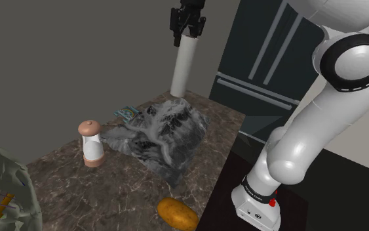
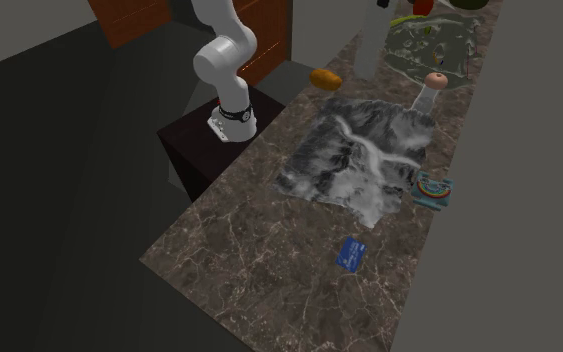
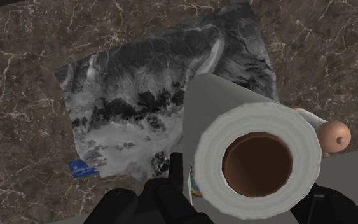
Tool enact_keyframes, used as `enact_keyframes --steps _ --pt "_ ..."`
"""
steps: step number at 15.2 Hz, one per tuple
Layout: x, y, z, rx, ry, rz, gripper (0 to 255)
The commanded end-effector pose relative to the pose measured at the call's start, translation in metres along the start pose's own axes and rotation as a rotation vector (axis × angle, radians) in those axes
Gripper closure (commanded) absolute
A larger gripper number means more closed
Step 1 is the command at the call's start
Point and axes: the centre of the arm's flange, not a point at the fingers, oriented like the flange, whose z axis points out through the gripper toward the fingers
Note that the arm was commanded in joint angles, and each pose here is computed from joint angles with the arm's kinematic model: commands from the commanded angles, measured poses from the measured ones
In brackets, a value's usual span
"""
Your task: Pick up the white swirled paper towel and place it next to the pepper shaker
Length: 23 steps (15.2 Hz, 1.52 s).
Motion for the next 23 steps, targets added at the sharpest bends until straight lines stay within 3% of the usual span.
enact_keyframes --steps 1,17,23 --pt "-0.007 -0.027 0.003 0.000 0.000 0.002 255" --pt "-0.077 -0.226 0.008 0.000 0.000 0.002 255" --pt "-0.079 -0.233 0.034 0.000 0.000 0.002 255"
